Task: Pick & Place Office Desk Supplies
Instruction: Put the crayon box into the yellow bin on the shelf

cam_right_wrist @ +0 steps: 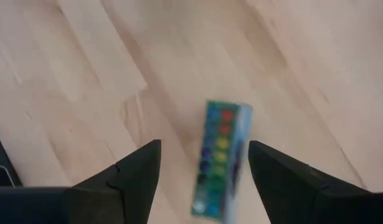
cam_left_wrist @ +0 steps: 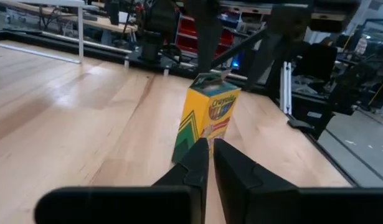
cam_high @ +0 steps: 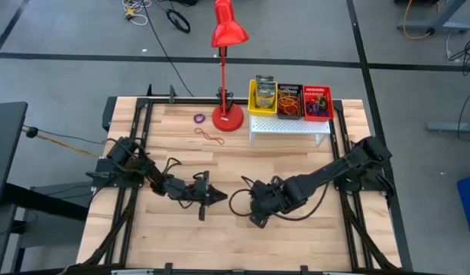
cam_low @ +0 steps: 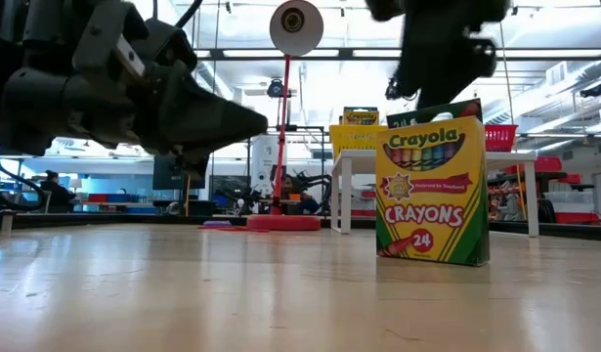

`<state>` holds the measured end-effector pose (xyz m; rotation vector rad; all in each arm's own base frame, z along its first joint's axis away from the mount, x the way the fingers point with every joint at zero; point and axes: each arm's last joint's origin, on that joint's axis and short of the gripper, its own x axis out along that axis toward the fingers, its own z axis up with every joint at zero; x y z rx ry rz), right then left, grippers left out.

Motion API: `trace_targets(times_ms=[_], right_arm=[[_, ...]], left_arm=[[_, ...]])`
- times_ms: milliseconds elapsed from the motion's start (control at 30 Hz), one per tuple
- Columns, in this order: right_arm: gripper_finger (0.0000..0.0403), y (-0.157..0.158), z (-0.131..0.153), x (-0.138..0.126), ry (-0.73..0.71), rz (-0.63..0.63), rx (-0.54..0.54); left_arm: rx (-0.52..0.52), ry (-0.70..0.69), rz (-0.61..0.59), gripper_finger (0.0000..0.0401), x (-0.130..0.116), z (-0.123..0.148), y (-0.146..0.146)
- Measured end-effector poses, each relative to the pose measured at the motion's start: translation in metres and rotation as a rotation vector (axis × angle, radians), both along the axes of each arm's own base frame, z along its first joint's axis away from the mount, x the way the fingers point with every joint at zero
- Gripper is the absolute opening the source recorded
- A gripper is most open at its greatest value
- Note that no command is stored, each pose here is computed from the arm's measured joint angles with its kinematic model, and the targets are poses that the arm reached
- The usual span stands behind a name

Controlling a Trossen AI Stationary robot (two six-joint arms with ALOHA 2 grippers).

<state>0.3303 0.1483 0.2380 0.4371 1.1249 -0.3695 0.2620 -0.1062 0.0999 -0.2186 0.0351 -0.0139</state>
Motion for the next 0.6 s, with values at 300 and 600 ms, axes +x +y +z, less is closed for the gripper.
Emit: trace_targets(times_ms=[300, 600], right_arm=[[0.0213, -0.004, -0.024, 0.007, 0.127, 0.034, -0.007], [0.0101, -0.006, -0.024, 0.007, 0.145, 0.096, -0.011]], left_arm=[[-0.010, -0.028, 0.039, 0.0025, -0.005, 0.001, 0.010], [-0.029, 0.031, 0.163, 0.0007, -0.031, -0.001, 0.052]])
